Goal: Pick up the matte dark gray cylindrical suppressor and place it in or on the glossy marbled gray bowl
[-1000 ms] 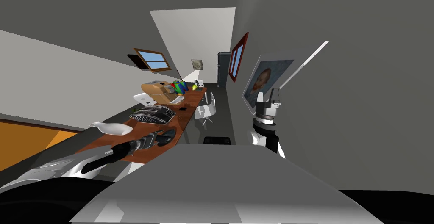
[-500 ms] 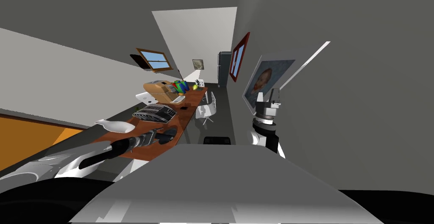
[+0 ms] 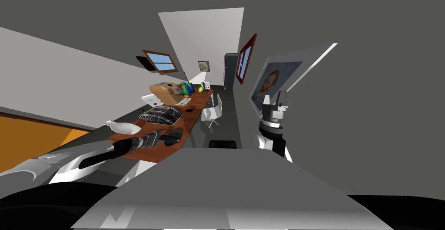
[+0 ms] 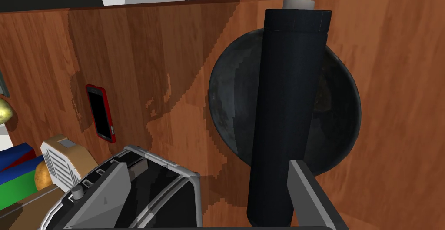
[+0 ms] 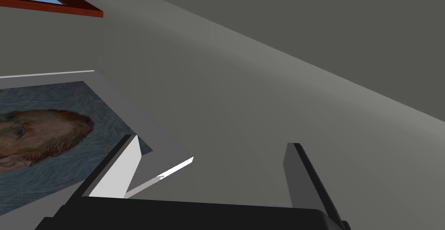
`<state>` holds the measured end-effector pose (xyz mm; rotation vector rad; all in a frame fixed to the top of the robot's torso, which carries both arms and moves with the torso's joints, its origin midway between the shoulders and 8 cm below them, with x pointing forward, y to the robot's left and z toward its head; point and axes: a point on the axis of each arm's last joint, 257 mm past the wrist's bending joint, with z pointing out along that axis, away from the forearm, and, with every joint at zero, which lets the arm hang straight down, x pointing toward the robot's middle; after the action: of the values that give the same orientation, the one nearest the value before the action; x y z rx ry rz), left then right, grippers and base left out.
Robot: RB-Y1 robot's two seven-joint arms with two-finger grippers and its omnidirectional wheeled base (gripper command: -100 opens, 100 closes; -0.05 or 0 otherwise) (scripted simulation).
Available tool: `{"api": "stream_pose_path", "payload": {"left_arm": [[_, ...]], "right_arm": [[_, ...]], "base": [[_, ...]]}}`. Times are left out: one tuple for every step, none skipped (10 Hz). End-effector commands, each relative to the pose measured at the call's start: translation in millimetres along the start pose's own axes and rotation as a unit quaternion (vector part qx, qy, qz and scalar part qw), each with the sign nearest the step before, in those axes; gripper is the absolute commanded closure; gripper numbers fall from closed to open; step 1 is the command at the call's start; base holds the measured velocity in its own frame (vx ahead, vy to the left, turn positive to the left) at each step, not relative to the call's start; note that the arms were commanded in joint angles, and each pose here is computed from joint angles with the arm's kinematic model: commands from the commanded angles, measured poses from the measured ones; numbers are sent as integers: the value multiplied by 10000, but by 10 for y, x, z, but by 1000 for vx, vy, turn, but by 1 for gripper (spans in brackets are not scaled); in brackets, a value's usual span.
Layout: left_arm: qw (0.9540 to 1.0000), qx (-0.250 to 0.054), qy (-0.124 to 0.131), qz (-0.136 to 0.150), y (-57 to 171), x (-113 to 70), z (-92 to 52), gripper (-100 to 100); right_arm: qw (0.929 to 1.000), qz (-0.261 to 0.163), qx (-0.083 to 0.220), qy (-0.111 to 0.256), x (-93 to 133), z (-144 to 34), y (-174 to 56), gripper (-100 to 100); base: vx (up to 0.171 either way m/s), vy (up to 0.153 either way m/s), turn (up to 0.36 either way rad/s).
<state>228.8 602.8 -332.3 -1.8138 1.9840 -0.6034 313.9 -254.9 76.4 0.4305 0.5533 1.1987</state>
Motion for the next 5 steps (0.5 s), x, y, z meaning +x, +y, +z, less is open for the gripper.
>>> {"api": "stream_pose_path", "payload": {"left_arm": [[10000, 0, 0, 0, 0, 0, 0, 0], [10000, 0, 0, 0, 0, 0, 0, 0], [10000, 0, 0, 0, 0, 0, 0, 0], [10000, 0, 0, 0, 0, 0, 0, 0], [10000, 0, 0, 0, 0, 0, 0, 0]], "right_arm": [[10000, 0, 0, 0, 0, 0, 0, 0], [10000, 0, 0, 0, 0, 0, 0, 0], [10000, 0, 0, 0, 0, 0, 0, 0], [10000, 0, 0, 0, 0, 0, 0, 0], [10000, 0, 0, 0, 0, 0, 0, 0]], "base": [[0, 0, 0], [0, 0, 0], [0, 0, 0], [0, 0, 0], [0, 0, 0]]}}
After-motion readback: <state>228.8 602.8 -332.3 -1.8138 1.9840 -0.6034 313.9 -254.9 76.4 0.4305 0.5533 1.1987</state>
